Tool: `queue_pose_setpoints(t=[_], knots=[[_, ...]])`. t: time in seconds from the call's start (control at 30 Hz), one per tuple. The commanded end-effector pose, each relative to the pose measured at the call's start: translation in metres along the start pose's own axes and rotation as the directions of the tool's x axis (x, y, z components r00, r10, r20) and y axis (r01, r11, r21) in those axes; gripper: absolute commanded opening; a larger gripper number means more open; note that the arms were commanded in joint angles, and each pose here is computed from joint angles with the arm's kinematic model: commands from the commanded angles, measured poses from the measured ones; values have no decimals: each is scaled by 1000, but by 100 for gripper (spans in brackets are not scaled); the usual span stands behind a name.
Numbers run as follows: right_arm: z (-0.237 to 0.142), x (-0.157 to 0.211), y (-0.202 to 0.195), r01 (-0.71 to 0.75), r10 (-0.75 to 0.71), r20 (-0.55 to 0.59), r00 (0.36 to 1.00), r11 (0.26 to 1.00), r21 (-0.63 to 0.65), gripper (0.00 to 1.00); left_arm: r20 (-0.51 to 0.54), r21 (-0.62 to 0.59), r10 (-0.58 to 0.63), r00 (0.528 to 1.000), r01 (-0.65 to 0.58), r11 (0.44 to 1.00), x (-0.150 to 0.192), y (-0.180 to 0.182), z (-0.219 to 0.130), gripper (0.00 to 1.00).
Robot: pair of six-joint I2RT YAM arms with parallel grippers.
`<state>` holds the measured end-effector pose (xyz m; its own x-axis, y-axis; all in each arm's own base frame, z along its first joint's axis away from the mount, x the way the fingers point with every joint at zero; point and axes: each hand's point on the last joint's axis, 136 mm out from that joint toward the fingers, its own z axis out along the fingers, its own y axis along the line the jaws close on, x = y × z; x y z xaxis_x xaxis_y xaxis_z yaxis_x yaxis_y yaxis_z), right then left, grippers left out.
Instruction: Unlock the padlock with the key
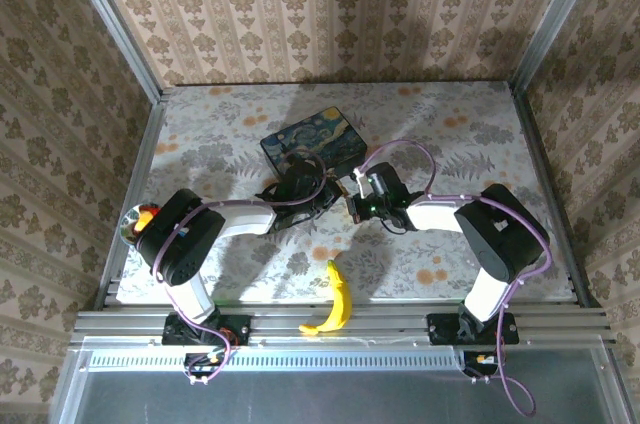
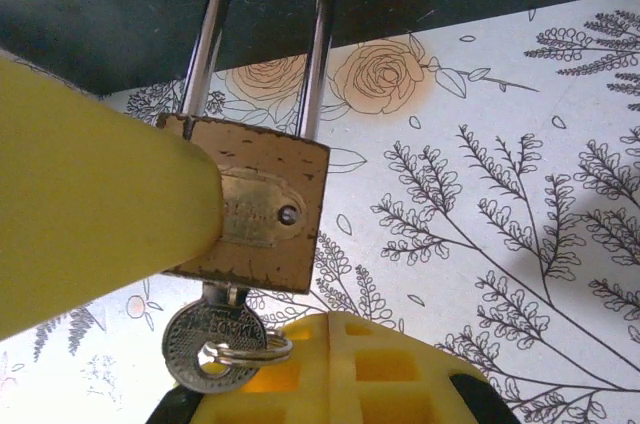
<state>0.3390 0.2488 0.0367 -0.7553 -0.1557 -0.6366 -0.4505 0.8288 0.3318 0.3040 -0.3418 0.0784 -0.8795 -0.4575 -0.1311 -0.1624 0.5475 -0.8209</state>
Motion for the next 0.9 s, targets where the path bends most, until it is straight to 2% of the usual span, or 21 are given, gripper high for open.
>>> queue_pose_setpoints(t=[0.0,0.13,0.17,0.2,0.3,0.57,0.7,0.87], knots=[[-15,-42,19,-18,30,120,992,995,-102,0,-122,-90,-26,992,15,996,32,27,1,0],[-19,-47,23,-50,68,108,992,986,-160,0,-120,-91,-25,993,15,996,32,28,0,0],[-20,-47,22,-48,66,108,992,987,-154,5,-117,-90,-24,993,14,996,32,28,0,0],[-22,-46,21,-45,60,106,993,989,-144,12,-114,-91,-23,993,12,996,31,28,-1,0],[-28,-38,14,-31,40,96,995,995,-94,20,-104,-92,-19,994,9,996,28,28,-2,0],[-59,-23,-2,16,-21,116,993,999,45,29,-89,-95,-18,996,10,995,24,27,-4,0],[-70,-22,1,98,-111,114,987,989,114,30,-90,-93,-22,996,14,996,23,27,-4,0],[-65,-19,11,261,-284,65,957,935,239,29,-90,-90,-21,996,13,996,23,26,-5,0]])
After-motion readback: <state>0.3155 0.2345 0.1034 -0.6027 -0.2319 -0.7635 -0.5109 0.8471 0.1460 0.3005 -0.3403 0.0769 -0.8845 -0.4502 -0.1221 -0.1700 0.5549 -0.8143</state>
